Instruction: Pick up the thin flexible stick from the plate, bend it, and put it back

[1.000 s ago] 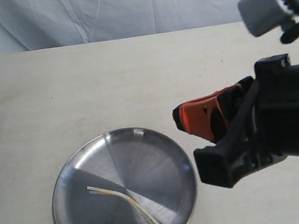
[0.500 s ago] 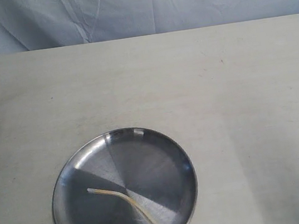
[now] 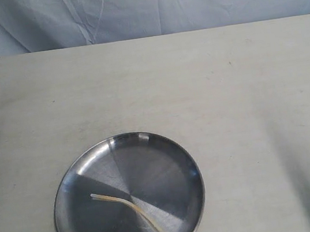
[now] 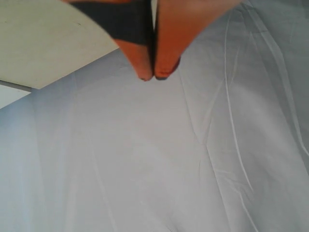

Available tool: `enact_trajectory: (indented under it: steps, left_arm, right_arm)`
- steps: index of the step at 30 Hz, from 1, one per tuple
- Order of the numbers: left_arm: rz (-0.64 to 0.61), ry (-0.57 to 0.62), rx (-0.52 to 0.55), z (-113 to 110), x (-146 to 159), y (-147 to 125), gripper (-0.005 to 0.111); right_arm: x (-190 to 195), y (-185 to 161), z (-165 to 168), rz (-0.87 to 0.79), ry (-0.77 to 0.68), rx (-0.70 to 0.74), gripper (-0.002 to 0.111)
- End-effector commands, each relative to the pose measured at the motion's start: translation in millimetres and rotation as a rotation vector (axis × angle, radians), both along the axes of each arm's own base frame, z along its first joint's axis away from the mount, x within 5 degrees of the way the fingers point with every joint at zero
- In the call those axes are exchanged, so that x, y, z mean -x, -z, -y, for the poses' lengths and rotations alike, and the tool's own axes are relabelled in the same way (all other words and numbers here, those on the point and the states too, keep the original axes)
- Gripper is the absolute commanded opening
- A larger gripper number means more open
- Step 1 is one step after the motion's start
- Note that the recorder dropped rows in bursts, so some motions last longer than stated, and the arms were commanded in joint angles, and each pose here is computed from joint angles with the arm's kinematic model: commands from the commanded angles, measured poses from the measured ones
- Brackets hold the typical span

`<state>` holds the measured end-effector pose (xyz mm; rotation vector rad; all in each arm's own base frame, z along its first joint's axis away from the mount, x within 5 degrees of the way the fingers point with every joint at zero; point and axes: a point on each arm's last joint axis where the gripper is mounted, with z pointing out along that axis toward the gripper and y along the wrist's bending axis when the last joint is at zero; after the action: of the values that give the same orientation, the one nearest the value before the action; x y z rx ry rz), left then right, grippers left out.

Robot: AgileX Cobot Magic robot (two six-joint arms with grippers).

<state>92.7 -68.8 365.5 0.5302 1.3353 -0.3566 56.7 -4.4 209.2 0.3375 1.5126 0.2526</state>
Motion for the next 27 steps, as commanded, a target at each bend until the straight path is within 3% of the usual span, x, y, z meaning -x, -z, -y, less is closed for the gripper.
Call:
enact_trajectory:
  steps: [1, 9, 10, 16, 20, 25, 27]
  left_arm:
    - [-0.008, 0.000, 0.005, 0.0, 0.0, 1.6, 0.000]
    - [-0.011, 0.000, 0.009, 0.0, 0.0, 1.6, 0.000]
    - [-0.035, 0.015, 0.046, -0.3, 1.3, 1.4, 0.000]
    - [-0.486, -0.062, 0.760, -28.4, 4.3, 18.8, 0.000]
    - [-0.646, -0.232, 1.226, -55.6, 17.9, 71.4, 0.000]
    - [-0.811, -0.272, 1.574, -59.4, 25.7, 121.2, 0.000]
    - [-0.861, -0.287, 1.626, -58.6, 25.5, 134.1, 0.000]
  right_arm:
    - [0.4, 1.3, 0.3, 0.002, 0.005, 0.007, 0.000]
    - [0.4, 1.3, 0.3, 0.002, 0.005, 0.007, 0.000]
    - [0.4, 1.3, 0.3, 0.002, 0.005, 0.007, 0.000]
    - [0.4, 1.3, 0.3, 0.002, 0.005, 0.005, 0.000]
    - [0.4, 1.3, 0.3, 0.002, 0.005, 0.005, 0.000]
    - [0.4, 1.3, 0.3, 0.002, 0.005, 0.005, 0.000]
    - [0.4, 1.3, 0.3, 0.002, 0.005, 0.005, 0.000]
